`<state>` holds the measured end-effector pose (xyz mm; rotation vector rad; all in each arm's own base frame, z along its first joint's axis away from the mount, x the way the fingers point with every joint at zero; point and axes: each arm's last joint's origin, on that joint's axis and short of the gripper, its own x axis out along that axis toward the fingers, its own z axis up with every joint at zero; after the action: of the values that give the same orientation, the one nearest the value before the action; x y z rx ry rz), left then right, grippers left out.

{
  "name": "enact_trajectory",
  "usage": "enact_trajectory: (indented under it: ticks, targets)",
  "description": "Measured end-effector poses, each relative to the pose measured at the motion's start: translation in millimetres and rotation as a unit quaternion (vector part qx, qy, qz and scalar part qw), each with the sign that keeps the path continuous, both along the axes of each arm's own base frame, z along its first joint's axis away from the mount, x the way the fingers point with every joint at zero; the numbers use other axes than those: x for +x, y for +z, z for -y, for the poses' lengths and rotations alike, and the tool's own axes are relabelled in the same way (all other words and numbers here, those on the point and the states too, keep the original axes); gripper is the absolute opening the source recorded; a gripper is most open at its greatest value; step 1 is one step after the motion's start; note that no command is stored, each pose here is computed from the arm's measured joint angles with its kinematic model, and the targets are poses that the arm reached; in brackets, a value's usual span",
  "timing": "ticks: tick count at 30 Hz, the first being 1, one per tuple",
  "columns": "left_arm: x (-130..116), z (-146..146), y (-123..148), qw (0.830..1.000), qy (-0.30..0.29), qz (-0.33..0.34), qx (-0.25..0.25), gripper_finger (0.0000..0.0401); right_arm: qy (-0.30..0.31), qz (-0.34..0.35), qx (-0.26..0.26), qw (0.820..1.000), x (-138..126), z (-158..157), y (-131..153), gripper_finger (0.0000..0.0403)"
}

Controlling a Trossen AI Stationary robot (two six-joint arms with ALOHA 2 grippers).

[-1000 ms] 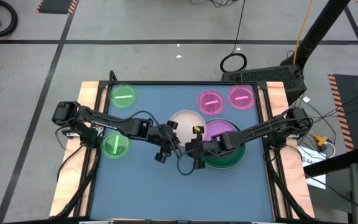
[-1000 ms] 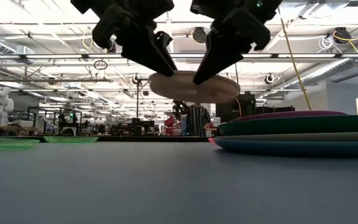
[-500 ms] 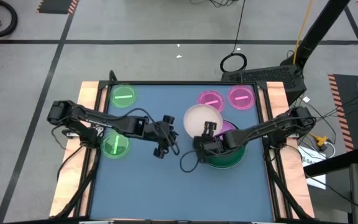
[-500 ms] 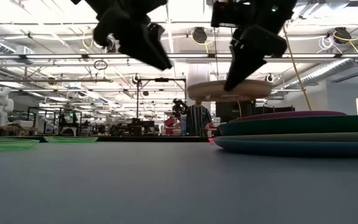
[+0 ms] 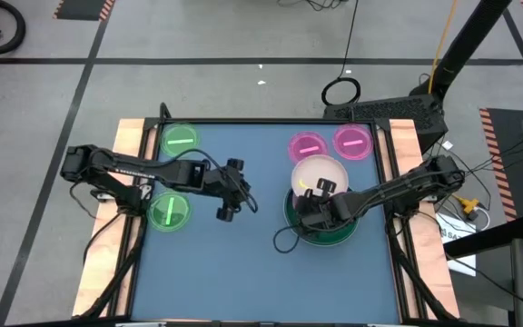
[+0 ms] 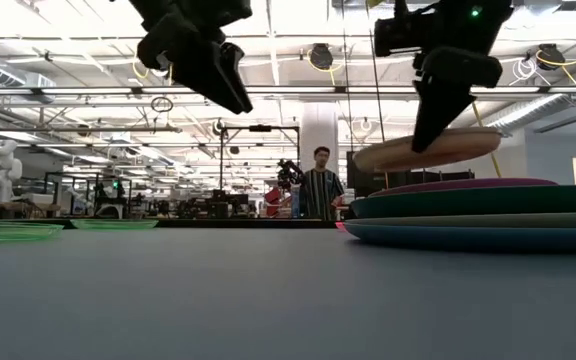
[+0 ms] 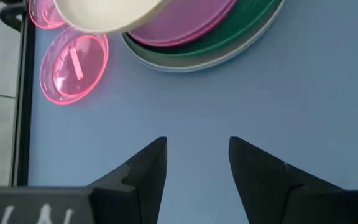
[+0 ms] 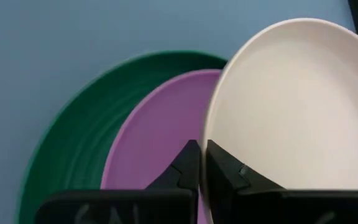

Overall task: Stack plastic plates
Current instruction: Stack the white plate on top of the violet plate, then stack the top light green plate on top of the white plate

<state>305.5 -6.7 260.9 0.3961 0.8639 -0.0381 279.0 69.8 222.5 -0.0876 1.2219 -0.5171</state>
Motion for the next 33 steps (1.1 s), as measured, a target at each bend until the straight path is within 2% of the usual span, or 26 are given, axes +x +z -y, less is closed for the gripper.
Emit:
enact_trajectory:
  ticks: [9,23,33]
  targets:
    - [-3.4,-9.3,-2.0,0.999,0.025,-0.019,-0.008,0.0179,-0.011,-0.003,0.016,1.0,-3.0,-5.1,-0.7,0.0008]
    - [-3.6,-11.0,-2.1,0.999,0.031,-0.019,-0.01,0.0179,-0.031,0.008,0.022,0.999,-2.7,-5.1,-0.6,0.0058]
    - [-5.9,-11.0,-3.9,0.998,0.05,-0.031,-0.026,0.0179,-0.027,0.013,0.019,0.999,-1.3,-4.9,-0.4,0.0068]
